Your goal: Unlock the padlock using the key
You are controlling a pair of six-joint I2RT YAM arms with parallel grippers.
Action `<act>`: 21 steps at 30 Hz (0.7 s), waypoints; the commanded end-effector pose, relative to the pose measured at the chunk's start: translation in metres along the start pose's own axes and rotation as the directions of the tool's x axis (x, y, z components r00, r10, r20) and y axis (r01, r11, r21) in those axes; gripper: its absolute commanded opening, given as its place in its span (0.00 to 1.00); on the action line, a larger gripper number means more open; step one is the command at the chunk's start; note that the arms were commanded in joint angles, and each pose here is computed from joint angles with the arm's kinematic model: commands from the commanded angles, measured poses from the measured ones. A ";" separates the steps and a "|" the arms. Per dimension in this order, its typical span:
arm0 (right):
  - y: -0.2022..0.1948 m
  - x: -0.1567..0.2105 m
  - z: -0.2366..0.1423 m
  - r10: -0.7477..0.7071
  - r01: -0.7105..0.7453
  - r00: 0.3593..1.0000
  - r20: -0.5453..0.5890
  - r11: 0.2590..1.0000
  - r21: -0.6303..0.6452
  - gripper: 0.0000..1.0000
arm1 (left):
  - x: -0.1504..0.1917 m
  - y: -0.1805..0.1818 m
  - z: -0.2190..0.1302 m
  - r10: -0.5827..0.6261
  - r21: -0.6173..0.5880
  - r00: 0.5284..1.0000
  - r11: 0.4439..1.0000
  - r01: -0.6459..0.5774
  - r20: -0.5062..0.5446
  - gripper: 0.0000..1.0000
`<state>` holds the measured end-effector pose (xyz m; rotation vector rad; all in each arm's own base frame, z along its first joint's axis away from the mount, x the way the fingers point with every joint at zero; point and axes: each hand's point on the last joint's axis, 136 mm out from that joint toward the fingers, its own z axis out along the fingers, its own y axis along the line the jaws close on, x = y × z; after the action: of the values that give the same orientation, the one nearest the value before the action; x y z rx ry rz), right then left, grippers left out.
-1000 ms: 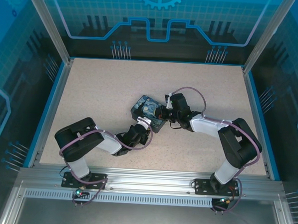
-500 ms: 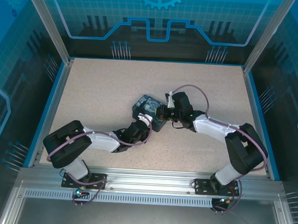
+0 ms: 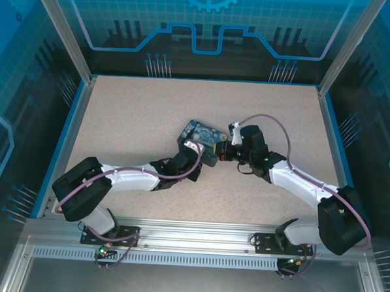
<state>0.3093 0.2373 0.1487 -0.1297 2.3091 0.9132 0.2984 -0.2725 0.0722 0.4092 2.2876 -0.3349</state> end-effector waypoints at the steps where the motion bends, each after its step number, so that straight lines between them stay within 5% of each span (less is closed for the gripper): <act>1: -0.013 0.009 -0.009 -0.003 0.003 1.000 -0.011 0.999 0.035 0.02 | -0.005 0.005 -0.005 -0.033 -0.011 0.999 0.999 0.033 -0.004 0.15; 11: -0.002 0.004 0.000 0.020 -0.020 1.000 -0.007 0.999 -0.047 0.02 | -0.007 0.030 0.013 -0.035 0.018 0.993 0.999 0.033 0.111 0.44; 21: 0.012 -0.011 0.038 0.074 -0.077 0.997 -0.027 0.990 -0.119 0.02 | 0.003 0.031 0.031 0.022 0.038 0.991 0.999 -0.027 0.129 0.60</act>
<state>0.3214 0.2538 0.1248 -0.1087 2.3504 1.0081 0.3253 -0.2523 0.0467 0.3931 2.1930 -0.3690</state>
